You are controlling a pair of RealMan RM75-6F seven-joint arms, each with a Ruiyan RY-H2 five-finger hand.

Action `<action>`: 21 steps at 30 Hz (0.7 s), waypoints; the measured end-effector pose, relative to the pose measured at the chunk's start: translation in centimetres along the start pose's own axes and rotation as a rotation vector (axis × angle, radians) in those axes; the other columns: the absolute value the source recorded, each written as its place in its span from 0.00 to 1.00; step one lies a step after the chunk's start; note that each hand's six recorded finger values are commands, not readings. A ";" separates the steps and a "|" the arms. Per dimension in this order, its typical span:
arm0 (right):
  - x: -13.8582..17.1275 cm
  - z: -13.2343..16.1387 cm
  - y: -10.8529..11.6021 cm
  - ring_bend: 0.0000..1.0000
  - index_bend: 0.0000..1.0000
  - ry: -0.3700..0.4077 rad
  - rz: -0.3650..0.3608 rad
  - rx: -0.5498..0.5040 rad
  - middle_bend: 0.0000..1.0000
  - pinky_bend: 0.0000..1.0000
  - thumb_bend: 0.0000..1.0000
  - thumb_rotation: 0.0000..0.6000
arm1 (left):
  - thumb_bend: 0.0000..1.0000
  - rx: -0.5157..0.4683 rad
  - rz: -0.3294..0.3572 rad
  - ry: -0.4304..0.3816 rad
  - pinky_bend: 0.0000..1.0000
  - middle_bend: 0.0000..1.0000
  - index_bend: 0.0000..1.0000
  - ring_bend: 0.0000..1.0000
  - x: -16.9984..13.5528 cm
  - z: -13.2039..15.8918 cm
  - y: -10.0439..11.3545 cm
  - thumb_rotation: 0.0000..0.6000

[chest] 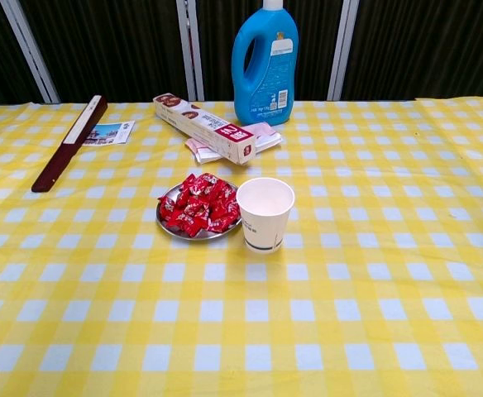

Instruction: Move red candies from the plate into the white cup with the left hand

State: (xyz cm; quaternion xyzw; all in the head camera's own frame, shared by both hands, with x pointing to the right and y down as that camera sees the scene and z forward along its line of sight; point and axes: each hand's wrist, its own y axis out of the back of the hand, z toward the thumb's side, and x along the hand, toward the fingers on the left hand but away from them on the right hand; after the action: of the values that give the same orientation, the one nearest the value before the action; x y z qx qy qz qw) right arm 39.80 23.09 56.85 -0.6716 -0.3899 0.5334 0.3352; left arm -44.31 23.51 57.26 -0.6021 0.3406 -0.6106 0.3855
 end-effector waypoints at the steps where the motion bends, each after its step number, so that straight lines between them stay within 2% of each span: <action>1: 0.0 0.0 0.0 0.00 0.00 0.000 0.000 0.000 0.00 0.00 0.28 1.00 | 0.07 0.001 -0.002 0.000 0.00 0.00 0.00 0.00 0.0 0.0 0.0 1.00; 16: 0.2 0.1 -0.1 0.00 0.00 0.001 0.006 -0.008 0.00 0.00 0.28 1.00 | 0.07 0.017 -0.015 -0.009 0.00 0.00 0.00 0.00 0.0 0.3 -0.2 1.00; 18: 0.2 0.1 -0.1 0.00 0.00 0.000 0.007 -0.013 0.00 0.00 0.28 1.00 | 0.07 0.023 -0.021 -0.013 0.02 0.00 0.00 0.00 0.1 0.5 -0.3 1.00; 21: 0.2 0.1 0.0 0.00 0.00 -0.001 0.010 -0.023 0.00 0.00 0.28 1.00 | 0.07 0.036 -0.029 -0.031 0.15 0.00 0.00 0.02 0.5 1.2 -0.3 1.00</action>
State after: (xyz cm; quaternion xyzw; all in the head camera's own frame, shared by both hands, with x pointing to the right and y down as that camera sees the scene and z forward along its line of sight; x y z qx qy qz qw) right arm 39.77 23.31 56.78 -0.6773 -0.3928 0.5308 0.3245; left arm -43.11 23.23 57.78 -0.6094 0.3149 -0.6128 0.3925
